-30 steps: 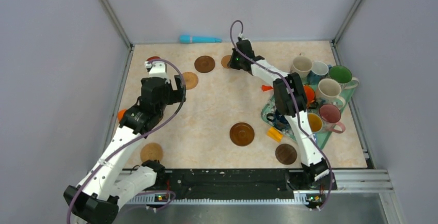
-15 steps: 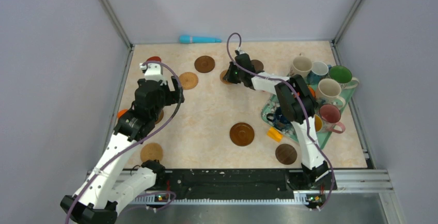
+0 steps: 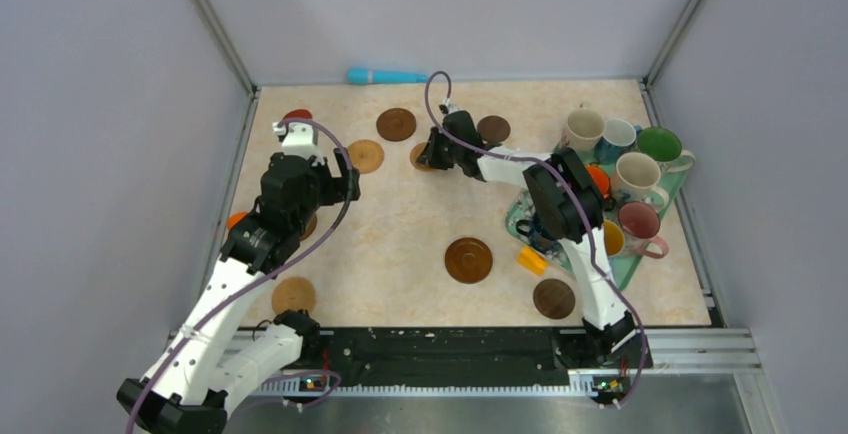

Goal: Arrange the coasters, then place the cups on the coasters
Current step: Move the coaster to the center of the board.

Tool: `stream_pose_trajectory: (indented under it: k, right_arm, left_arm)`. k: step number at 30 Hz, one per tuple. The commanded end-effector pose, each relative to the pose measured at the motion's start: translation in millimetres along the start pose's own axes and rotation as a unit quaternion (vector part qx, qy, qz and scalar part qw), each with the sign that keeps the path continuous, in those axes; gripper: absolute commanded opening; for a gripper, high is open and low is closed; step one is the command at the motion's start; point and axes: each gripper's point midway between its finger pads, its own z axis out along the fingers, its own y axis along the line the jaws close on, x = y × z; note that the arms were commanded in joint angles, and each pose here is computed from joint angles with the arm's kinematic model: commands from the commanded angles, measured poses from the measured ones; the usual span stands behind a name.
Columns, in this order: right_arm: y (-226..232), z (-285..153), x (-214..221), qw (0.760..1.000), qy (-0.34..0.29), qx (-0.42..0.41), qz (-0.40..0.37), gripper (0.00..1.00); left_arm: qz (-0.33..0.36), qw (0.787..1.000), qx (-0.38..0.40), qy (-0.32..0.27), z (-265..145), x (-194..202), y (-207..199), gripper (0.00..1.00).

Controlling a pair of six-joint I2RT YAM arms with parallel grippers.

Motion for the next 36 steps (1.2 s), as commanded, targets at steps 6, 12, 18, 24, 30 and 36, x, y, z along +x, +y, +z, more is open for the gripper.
stream_pose_trajectory:
  k: [6, 12, 18, 24, 30, 36]
  right_arm:
    - [-14, 25, 38, 0.999, 0.045, -0.007, -0.007, 0.0]
    - [-5, 31, 41, 0.999, 0.048, -0.024, 0.002, 0.0]
    - [-3, 39, 40, 0.998, 0.051, -0.027, 0.0, 0.0]
    - [-7, 46, 43, 0.998, 0.055, -0.026, -0.012, 0.0]
    - [10, 32, 10, 0.998, 0.03, -0.032, -0.041, 0.0]
    - [55, -13, -46, 0.995, -0.013, -0.075, -0.066, 0.0]
  left_arm:
    - [-0.009, 1.0, 0.01, -0.022, 1, -12, -6, 0.93]
    - [-0.008, 1.0, 0.007, -0.018, 3, -10, -5, 0.93]
    - [-0.006, 1.0, 0.003, -0.015, 5, -8, -4, 0.93]
    - [-0.005, 1.0, 0.0, -0.011, 8, -6, -3, 0.93]
    - [-0.01, 0.999, -0.026, 0.016, 20, 6, 2, 0.93]
    - [-0.033, 0.995, -0.05, 0.076, 43, 28, 1, 0.9]
